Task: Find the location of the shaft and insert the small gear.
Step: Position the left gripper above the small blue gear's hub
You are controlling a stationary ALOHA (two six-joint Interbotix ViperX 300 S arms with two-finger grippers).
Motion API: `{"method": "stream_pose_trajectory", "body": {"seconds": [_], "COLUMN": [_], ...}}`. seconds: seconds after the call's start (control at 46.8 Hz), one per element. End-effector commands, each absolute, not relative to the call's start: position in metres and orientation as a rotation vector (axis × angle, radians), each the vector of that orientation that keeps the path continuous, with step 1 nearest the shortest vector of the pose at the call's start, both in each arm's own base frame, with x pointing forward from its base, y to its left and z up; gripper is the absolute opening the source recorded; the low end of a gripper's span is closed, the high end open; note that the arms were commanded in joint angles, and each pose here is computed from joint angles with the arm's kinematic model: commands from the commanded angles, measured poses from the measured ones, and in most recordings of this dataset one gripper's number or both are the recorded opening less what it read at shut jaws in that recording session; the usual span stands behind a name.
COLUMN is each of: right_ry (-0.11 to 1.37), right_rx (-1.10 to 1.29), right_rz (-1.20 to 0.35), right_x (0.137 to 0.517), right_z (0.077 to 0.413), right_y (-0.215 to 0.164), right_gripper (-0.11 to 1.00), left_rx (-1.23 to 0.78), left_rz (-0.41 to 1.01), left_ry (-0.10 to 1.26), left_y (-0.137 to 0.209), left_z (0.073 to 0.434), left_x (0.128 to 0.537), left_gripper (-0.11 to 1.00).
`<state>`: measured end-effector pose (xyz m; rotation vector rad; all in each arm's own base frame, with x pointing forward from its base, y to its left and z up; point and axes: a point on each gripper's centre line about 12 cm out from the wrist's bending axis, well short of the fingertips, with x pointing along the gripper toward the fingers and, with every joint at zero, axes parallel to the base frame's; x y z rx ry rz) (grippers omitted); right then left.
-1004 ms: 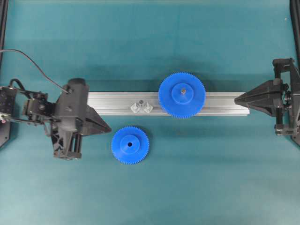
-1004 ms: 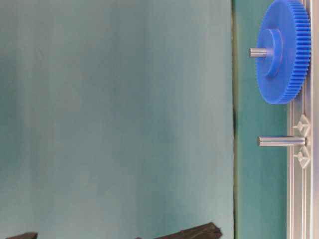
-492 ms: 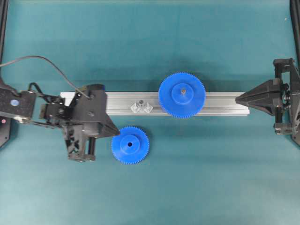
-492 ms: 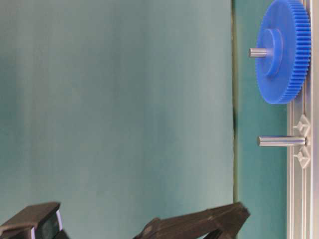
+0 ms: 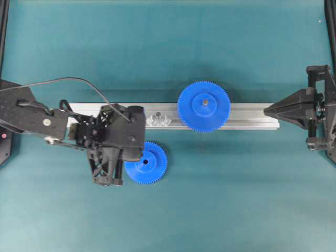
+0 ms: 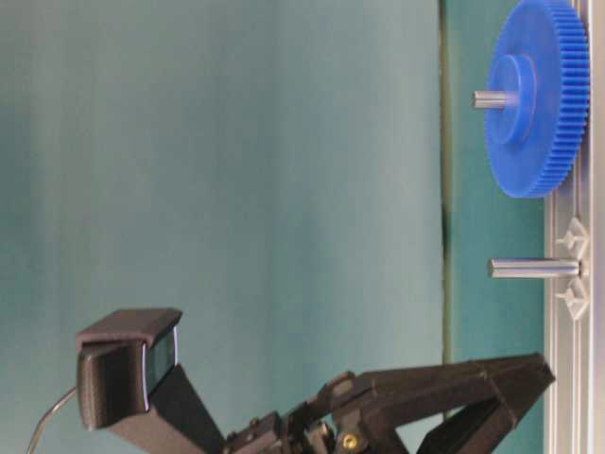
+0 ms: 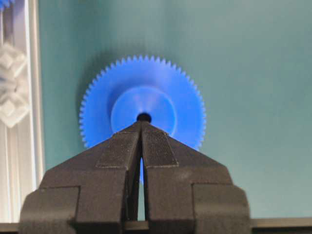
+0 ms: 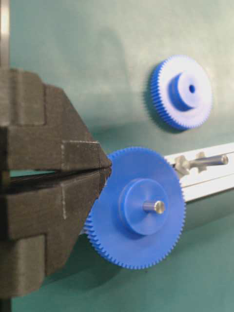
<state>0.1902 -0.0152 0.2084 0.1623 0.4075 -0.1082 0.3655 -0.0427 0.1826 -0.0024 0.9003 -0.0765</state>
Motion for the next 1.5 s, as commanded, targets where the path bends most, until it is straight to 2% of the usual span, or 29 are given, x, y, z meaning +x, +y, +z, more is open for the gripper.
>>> {"method": "stream_pose_trajectory", "body": {"seconds": [0.0, 0.513, 0.727, 1.24, 1.475], "right_ry": [0.396, 0.397, 0.393, 0.396, 0.394], "right_rx": [0.175, 0.175, 0.173, 0.206, 0.214], "right_rz": [-0.115, -0.113, -0.113, -0.120, -0.121], "right_x": [0.192, 0.191, 0.190, 0.187, 0.186], "right_z": [0.211, 0.210, 0.210, 0.206, 0.205], "right_y": [-0.016, -0.016, -0.016, -0.016, -0.016], "right_gripper": [0.01, 0.01, 0.01, 0.01, 0.01], "left_rx": [0.003, 0.017, 0.049, 0.080, 0.073], "left_rz": [-0.084, -0.076, -0.090, -0.094, -0.088], "left_ry": [0.874, 1.025, 1.058, 1.236, 1.245], "left_y": [-0.046, -0.049, -0.050, -0.053, -0.054], "left_z": [0.193, 0.173, 0.174, 0.171, 0.170], "left_x": [0.374, 0.398, 0.403, 0.418, 0.424], "left_gripper": [-0.02, -0.02, -0.02, -0.02, -0.02]}}
